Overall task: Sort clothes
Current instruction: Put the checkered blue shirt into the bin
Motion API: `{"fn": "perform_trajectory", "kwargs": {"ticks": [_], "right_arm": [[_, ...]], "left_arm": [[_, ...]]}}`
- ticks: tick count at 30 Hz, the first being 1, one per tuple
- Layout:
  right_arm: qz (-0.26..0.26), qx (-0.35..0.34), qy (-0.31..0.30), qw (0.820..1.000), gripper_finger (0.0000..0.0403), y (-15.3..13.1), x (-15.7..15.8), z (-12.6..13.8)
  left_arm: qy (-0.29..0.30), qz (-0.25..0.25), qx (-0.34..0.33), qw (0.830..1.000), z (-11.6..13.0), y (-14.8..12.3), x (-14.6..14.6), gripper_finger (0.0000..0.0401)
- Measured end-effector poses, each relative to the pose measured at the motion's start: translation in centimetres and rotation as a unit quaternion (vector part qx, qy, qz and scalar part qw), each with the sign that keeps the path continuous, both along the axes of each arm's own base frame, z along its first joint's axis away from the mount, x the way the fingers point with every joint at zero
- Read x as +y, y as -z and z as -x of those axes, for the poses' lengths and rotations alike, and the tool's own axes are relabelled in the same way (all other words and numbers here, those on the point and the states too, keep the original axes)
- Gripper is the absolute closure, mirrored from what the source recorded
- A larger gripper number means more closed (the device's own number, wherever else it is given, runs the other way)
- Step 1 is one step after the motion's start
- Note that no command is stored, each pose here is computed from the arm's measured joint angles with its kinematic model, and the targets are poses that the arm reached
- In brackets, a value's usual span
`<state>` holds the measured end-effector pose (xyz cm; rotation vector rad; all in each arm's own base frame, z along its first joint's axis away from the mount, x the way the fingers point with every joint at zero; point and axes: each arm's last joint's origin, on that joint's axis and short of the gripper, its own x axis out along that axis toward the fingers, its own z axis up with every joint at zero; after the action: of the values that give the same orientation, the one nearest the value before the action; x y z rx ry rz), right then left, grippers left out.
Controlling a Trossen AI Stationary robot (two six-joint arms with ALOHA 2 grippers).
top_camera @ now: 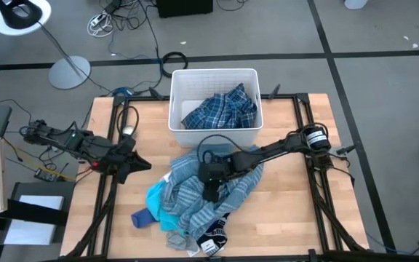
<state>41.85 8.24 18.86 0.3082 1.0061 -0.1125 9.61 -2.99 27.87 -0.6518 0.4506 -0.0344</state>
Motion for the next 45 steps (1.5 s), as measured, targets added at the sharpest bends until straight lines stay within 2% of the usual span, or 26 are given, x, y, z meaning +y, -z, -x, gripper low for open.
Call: {"fn": "perform_trajectory", "kwargs": {"ticks": [1, 3, 6, 12, 17, 21, 25, 29, 37, 39, 41, 42, 43, 45], "right_arm": [[-0.002, -0.004, 0.001, 1.0, 0.0374, -0.6, -0.2, -0.1], [-0.002, -0.016, 0.006, 1.0, 0.0383, -2.4, -0.5, 0.0], [0.014, -0.064, 0.018, 0.998, 0.0388, -7.5, -1.3, 0.2], [0.085, -0.145, 0.03, 0.985, 0.0389, -17.1, -3.2, 1.7], [0.13, -0.246, 0.033, 0.96, 0.0389, -24.3, -5.6, 2.5], [0.176, -0.306, 0.054, 0.934, 0.0389, -28.1, -8.3, 2.9], [0.218, -0.399, 0.086, 0.887, 0.0389, -31.7, -11.1, 3.4], [0.276, -0.487, 0.123, 0.82, 0.0389, -34.6, -14.3, 4.2], [0.364, -0.587, 0.225, 0.688, 0.0389, -38.0, -21.7, 7.4], [0.379, -0.588, 0.246, 0.671, 0.0388, -38.3, -23.5, 8.4], [0.372, -0.573, 0.266, 0.68, 0.0388, -38.0, -25.0, 9.0], [0.353, -0.562, 0.276, 0.695, 0.039, -37.5, -25.6, 9.1], [0.326, -0.55, 0.28, 0.716, 0.039, -37.0, -26.0, 9.0], [0.271, -0.515, 0.261, 0.77, 0.039, -35.6, -26.2, 8.5]], "left_arm": [[0.0, 0.0, 0.0, 1.0, 0.1, 0.0, 0.1, 0.0348], [0.001, -0.003, 0.001, 1.0, 0.4, 0.0, 0.1, 0.0348], [0.003, -0.011, 0.01, 1.0, 0.6, 0.2, 0.2, 0.0348], [0.005, -0.029, 0.02, 0.999, 0.7, 0.5, 0.3, 0.0348], [-0.013, -0.041, 0.018, 0.999, 0.6, 0.5, 0.4, 0.0348], [-0.023, -0.047, 0.016, 0.998, 0.6, 0.5, 0.5, 0.0348], [-0.032, -0.051, 0.015, 0.998, 0.6, 0.5, 0.5, 0.0348], [-0.045, -0.057, 0.013, 0.997, 0.6, 0.4, 0.6, 0.0348], [-0.068, -0.06, 0.012, 0.996, 0.6, 0.4, 0.7, 0.0348], [-0.075, -0.056, 0.017, 0.996, 0.6, 0.5, 0.8, 0.0348], [-0.077, -0.056, 0.019, 0.995, 0.6, 0.6, 0.8, 0.0348], [-0.077, -0.056, 0.021, 0.995, 0.6, 0.6, 0.8, 0.0348], [-0.079, -0.053, 0.022, 0.995, 0.7, 0.6, 0.8, 0.0348], [-0.081, -0.05, 0.022, 0.995, 0.7, 0.6, 0.8, 0.0348]]}}
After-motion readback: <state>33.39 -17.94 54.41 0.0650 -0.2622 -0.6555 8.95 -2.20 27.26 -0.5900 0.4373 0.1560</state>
